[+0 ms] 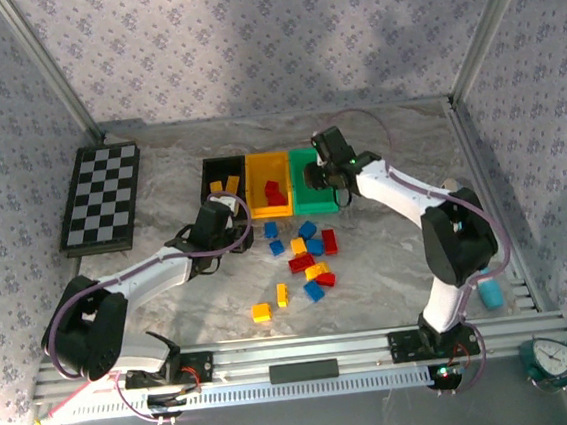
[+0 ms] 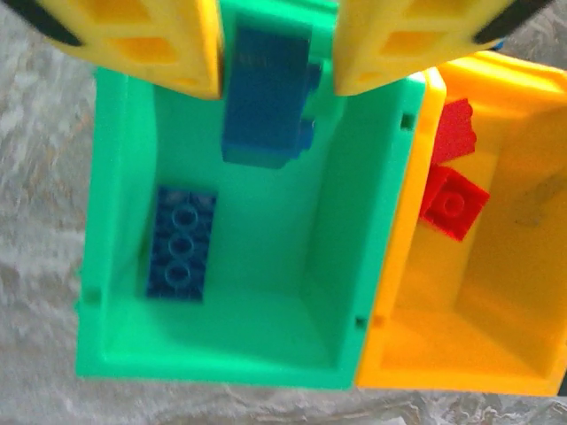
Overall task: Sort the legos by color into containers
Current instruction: Place the lego in the container, then pick up the lego from the center of the table.
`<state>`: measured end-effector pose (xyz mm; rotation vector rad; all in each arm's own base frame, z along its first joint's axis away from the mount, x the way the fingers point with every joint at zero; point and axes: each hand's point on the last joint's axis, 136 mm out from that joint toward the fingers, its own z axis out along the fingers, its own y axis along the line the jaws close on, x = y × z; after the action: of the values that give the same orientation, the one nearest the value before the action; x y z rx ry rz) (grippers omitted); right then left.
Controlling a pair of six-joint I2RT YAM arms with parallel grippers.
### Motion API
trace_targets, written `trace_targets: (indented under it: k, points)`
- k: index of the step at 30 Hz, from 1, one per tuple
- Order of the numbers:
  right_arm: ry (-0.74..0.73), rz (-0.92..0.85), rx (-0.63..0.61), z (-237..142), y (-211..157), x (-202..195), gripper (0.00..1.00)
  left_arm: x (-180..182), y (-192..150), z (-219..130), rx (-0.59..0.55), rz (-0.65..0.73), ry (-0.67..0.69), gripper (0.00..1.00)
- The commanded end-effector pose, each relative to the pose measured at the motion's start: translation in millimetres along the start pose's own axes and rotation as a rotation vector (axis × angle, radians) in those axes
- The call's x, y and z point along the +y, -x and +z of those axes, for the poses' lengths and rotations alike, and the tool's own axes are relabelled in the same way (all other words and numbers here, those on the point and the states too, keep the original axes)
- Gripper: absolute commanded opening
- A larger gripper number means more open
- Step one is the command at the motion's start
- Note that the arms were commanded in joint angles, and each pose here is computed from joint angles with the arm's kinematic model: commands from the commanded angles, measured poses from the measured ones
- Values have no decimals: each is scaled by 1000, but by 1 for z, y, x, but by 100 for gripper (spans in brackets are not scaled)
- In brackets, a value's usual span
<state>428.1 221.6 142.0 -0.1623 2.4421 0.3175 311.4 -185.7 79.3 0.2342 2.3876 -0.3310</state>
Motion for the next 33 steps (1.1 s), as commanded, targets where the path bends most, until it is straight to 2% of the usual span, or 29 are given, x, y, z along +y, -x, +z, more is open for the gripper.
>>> trace_targets:
  k: [1,3,8,16,21,33]
  points:
    - [22,-26,38,1,4,3,48,-1,11,-8,-33,7,-7,60]
    - [23,-26,39,1,3,3,53,-1,10,-9,-32,7,-6,60]
    - [35,-34,53,-7,-15,6,54,-4,10,-7,-23,2,-23,60]
    - [36,-122,177,-20,-101,18,54,-3,8,-4,-13,2,-15,60]
    - [49,-123,239,-24,-138,18,53,-2,7,-2,-7,3,-10,60]
    - [86,-139,244,-1,-136,47,53,-3,8,-2,0,3,-12,60]
